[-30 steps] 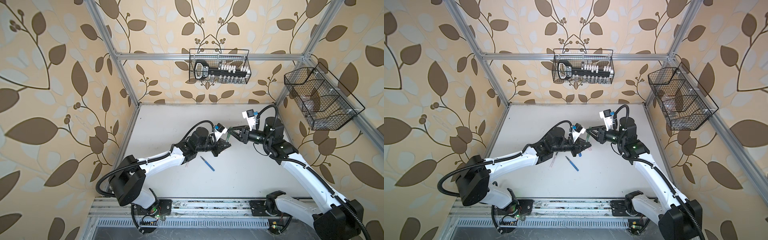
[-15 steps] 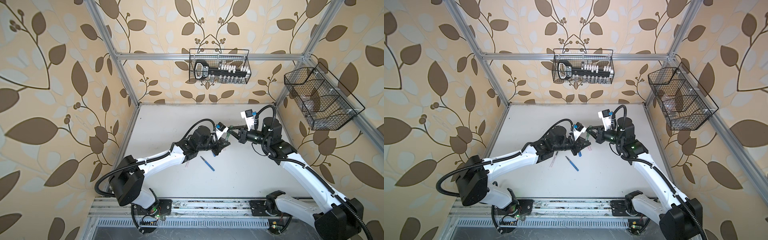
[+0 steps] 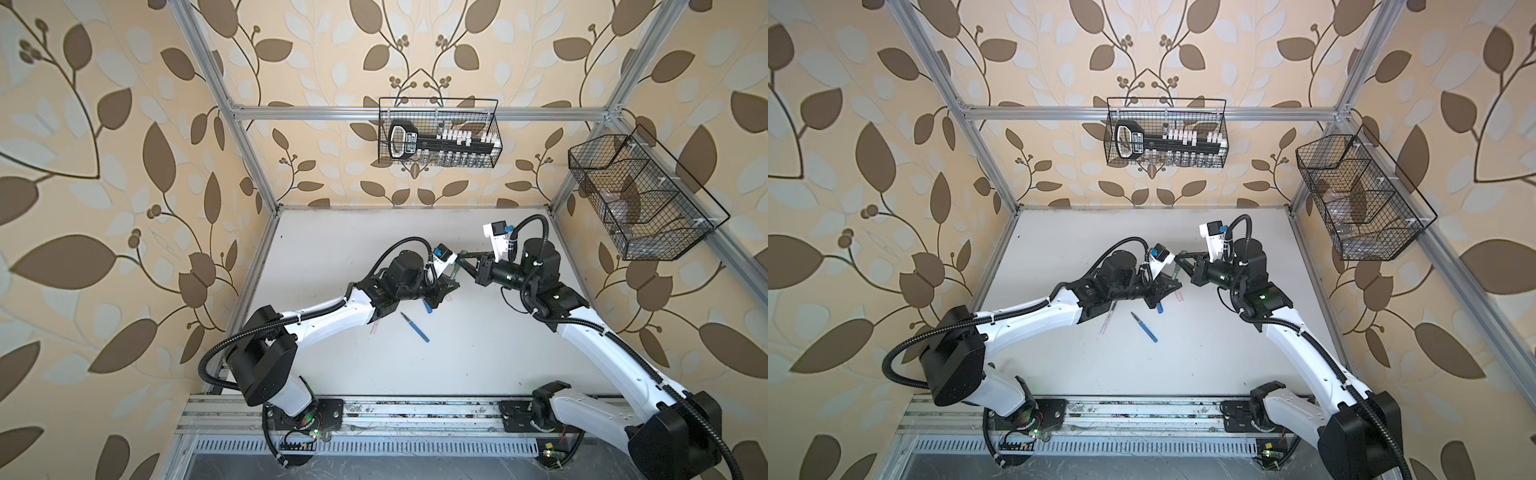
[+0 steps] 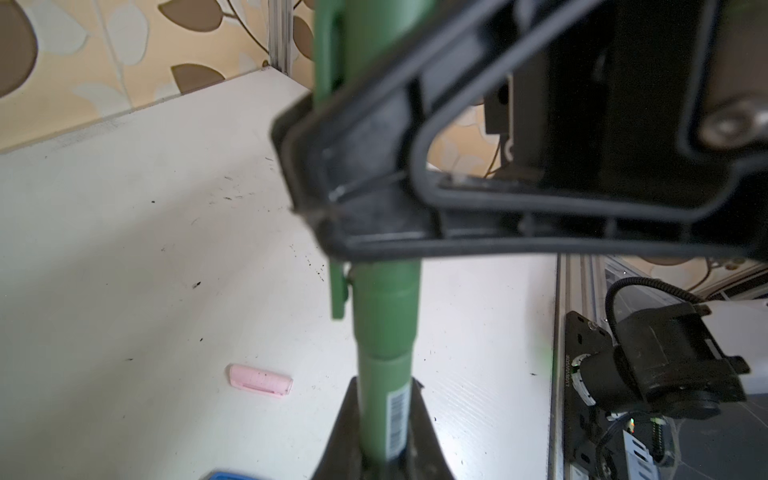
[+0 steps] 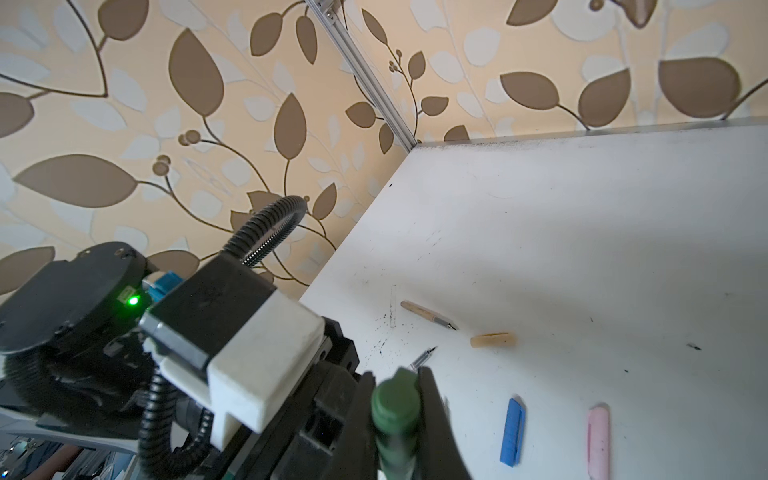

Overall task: Insert the pens into the pen caps
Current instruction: 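Press the green cap onto the pen with the right gripper while the left holds it, then open the left gripper and draw it back while the right holds the capped pen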

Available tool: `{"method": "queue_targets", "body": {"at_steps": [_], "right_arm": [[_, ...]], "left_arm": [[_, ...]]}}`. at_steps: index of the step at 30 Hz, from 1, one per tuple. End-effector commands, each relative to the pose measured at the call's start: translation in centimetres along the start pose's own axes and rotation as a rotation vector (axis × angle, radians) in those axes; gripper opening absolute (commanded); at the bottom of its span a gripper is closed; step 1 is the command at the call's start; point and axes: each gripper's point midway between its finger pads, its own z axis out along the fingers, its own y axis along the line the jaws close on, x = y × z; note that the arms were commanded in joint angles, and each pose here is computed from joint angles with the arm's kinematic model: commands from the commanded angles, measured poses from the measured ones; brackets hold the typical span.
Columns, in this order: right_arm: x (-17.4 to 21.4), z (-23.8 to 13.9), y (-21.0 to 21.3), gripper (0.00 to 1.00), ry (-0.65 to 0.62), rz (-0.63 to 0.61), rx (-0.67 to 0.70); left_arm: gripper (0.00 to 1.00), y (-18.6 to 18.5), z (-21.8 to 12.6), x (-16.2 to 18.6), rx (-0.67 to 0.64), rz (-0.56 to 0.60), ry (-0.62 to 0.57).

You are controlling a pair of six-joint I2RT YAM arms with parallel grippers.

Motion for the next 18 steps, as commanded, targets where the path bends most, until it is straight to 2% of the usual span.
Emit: {"method": "queue_targets", "body": {"at_steps": [1, 2, 3, 5, 9, 13, 16, 18], "right_arm": [[0.7, -2.2, -2.1, 0.0, 0.094, 0.051, 0.122], [0.1, -2.6, -2.8, 0.0, 0.097, 0.036, 0.172], [-0.3, -3.0, -3.6, 0.0, 0.108, 0.011, 0.228], [-0.6, -3.3, -4.8, 0.0, 0.131, -0.018, 0.305], [0.6, -3.5, -7.0, 0.0, 0.207, -0.017, 0.379], [3.9, -4.7, -11.7, 0.0, 0.369, -0.036, 0.6], [5.7, -6.0, -15.2, 0.0, 0.461, -0.048, 0.763], [6.6, -6.1, -16.3, 0.0, 0.492, -0.038, 0.785]], "left_arm": [[0.26, 0.5, -2.6, -6.9, -0.049, 0.043, -0.225], [0.43, 0.6, -2.8, -6.1, -0.051, 0.025, -0.213], [0.49, 0.9, -2.8, -4.9, -0.058, -0.001, -0.189], [0.51, 0.7, -4.4, -3.9, -0.077, -0.031, -0.19], [0.73, 2.3, -7.4, -0.7, -0.218, -0.112, -0.147], [0.92, 4.8, -11.6, 2.1, -0.437, -0.228, -0.083], [0.99, 5.3, -14.1, 3.4, -0.526, -0.288, -0.033], [0.99, 5.3, -15.2, 3.9, -0.552, -0.312, -0.022]]}}
